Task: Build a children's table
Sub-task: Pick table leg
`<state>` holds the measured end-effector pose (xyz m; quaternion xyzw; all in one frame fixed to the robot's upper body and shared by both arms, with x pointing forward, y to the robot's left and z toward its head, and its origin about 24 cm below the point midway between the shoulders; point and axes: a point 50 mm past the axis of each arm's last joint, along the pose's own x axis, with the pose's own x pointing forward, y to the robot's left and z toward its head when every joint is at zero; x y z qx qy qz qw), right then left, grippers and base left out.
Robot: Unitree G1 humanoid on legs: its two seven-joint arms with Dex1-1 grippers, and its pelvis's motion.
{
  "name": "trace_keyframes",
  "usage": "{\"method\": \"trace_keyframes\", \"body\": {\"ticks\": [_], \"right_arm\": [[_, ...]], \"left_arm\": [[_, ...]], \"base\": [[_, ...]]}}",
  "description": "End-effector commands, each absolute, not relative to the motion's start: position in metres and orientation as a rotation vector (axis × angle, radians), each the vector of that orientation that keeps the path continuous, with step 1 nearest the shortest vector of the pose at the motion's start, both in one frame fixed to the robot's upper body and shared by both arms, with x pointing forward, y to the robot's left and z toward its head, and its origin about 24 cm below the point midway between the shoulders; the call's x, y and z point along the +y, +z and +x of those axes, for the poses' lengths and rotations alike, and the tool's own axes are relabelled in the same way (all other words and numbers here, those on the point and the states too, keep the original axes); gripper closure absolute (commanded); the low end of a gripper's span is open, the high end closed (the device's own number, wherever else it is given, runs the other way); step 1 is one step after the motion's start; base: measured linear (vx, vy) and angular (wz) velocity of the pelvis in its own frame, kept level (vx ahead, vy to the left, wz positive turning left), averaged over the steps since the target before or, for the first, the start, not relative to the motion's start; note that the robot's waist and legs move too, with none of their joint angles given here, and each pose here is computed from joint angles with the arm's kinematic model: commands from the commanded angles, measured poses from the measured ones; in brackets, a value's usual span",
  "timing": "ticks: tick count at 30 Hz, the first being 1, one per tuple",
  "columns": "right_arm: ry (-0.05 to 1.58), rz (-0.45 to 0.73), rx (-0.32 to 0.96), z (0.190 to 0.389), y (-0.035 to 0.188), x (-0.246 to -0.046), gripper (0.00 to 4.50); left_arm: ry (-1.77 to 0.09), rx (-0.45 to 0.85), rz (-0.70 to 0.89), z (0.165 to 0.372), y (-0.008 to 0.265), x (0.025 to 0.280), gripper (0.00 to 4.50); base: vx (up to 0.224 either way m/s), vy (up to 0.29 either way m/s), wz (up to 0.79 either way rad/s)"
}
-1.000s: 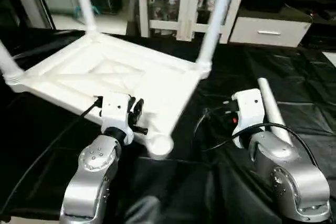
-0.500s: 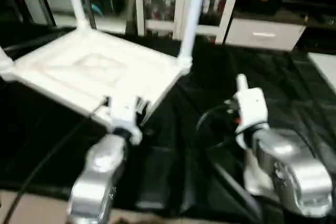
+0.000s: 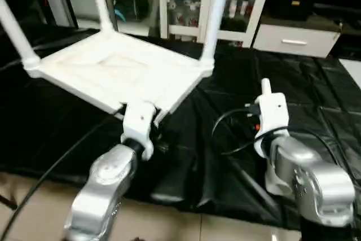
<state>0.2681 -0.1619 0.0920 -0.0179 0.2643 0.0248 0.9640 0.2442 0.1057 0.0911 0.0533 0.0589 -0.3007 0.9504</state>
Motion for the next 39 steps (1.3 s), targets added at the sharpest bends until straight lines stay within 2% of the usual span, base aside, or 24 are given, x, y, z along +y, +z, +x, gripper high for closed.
{"method": "trace_keyframes", "body": {"ticks": [1,5,13,17,19,22,23,26,28,32,33,37,39], "right_arm": [[-0.028,-0.061,0.562,0.269,0.091,-0.177,0.04],[-0.087,-0.114,0.582,0.273,0.092,-0.187,0.04],[-0.112,-0.112,0.709,0.277,0.084,-0.197,0.04],[-0.098,-0.084,0.759,0.277,0.077,-0.199,0.04],[-0.073,-0.007,0.827,0.276,0.069,-0.201,0.04],[-0.07,0.04,0.859,0.275,0.066,-0.203,0.04],[-0.064,0.055,0.871,0.275,0.065,-0.203,0.0],[-0.051,0.079,0.894,0.274,0.063,-0.203,0.29],[-0.044,0.09,0.906,0.273,0.061,-0.203,0.49],[-0.035,0.107,0.929,0.27,0.058,-0.203,0.77],[-0.034,0.11,0.933,0.27,0.058,-0.202,0.93],[-0.039,0.133,0.95,0.267,0.054,-0.203,1.21],[-0.042,0.135,0.957,0.266,0.053,-0.204,1.52]], "left_arm": [[-0.767,0.083,0.107,0.233,0.097,0.091,3.41],[-0.961,0.123,0.127,0.215,0.097,0.086,3.41],[-1.135,0.175,0.084,0.2,0.099,0.084,3.41],[-1.146,0.173,0.098,0.199,0.099,0.084,3.41],[-1.17,0.178,0.112,0.198,0.102,0.084,3.41],[-1.181,0.187,0.127,0.198,0.103,0.085,3.41],[-1.181,0.191,0.139,0.199,0.104,0.086,3.13],[-1.179,0.193,0.178,0.201,0.106,0.088,3.06],[-1.189,0.184,0.195,0.201,0.108,0.089,2.71],[-1.199,0.184,0.226,0.2,0.11,0.089,2.55],[-1.201,0.186,0.23,0.2,0.11,0.089,2.26],[-1.205,0.192,0.238,0.199,0.11,0.089,2.13],[-1.208,0.195,0.242,0.199,0.11,0.089,1.79]], "base": [[-0.023,0.086,0.12],[-0.004,0.033,0.03],[0.0,0.0,0.0],[0.051,-0.051,0.03],[0.061,-0.047,0.02],[0.055,-0.024,0.0],[0.0,0.0,0.0],[0.0,0.0,0.0],[0.0,0.0,0.0],[0.0,0.0,0.0],[0.0,0.0,0.0],[0.0,0.0,0.0],[0.0,0.0,0.0]]}}
